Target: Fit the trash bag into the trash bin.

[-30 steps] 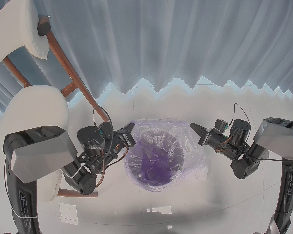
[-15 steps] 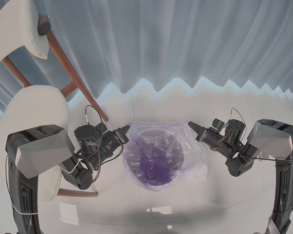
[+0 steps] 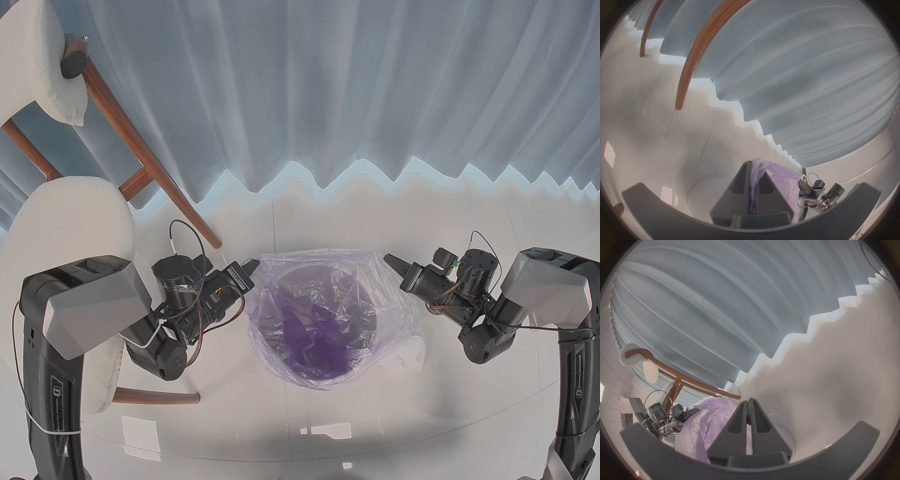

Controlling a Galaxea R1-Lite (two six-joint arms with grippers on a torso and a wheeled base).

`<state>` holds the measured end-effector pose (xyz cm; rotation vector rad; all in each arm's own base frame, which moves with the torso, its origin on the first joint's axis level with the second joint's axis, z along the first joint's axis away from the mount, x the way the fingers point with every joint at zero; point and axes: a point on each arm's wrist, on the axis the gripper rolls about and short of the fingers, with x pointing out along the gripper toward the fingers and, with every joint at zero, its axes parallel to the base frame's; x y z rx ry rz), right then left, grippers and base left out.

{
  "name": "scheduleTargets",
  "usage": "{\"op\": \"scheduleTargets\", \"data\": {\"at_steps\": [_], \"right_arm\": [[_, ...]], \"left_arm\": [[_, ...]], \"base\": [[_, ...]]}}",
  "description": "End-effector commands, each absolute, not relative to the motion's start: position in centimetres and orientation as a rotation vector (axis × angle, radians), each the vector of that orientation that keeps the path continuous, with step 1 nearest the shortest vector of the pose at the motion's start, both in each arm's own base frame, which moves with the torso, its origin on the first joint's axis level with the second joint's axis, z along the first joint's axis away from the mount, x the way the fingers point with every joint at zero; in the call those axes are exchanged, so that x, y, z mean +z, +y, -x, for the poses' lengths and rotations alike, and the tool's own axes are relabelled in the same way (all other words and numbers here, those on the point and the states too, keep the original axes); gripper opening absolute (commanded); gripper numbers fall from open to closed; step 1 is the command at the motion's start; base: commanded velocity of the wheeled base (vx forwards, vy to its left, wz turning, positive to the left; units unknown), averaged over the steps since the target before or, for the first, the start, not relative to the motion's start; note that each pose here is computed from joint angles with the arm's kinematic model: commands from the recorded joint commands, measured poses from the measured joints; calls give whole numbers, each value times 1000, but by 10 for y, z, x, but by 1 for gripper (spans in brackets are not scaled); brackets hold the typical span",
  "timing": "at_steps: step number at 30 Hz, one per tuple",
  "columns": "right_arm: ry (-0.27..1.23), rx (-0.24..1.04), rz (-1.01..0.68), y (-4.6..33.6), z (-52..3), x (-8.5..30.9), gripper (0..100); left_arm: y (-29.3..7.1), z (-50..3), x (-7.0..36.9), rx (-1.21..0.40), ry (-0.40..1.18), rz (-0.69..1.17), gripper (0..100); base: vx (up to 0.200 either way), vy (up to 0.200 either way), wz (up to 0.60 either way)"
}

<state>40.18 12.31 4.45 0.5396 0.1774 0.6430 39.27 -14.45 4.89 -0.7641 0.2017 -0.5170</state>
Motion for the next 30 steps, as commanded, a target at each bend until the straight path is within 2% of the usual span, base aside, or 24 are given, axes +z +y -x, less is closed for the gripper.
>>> {"op": "scheduleTargets", "data": {"at_steps": [1, 14, 16, 20, 21, 25, 30], "right_arm": [[194, 639, -540, 124, -403, 36, 0], [174, 616, -542, 119, -410, 31, 0], [120, 598, -541, 110, -410, 41, 0], [105, 595, -536, 102, -397, 48, 0], [105, 595, -536, 102, -397, 48, 100], [127, 597, -534, 100, -377, 51, 100], [137, 653, -439, 103, -372, 45, 100]], "left_arm": [[-146, -398, 36, -505, 219, 764, 0], [-157, -399, 37, -529, 211, 765, 0], [-156, -399, 42, -532, 195, 768, 0], [-156, -399, 47, -541, 180, 777, 0], [-156, -399, 47, -541, 180, 777, 0], [-158, -397, 53, -555, 166, 780, 0], [-157, -398, 64, -566, 123, 784, 0]], "base": [[0, 0, 0], [0, 0, 0], [0, 0, 0], [0, 0, 0], [0, 0, 0], [0, 0, 0], [0, 0, 0]]}}
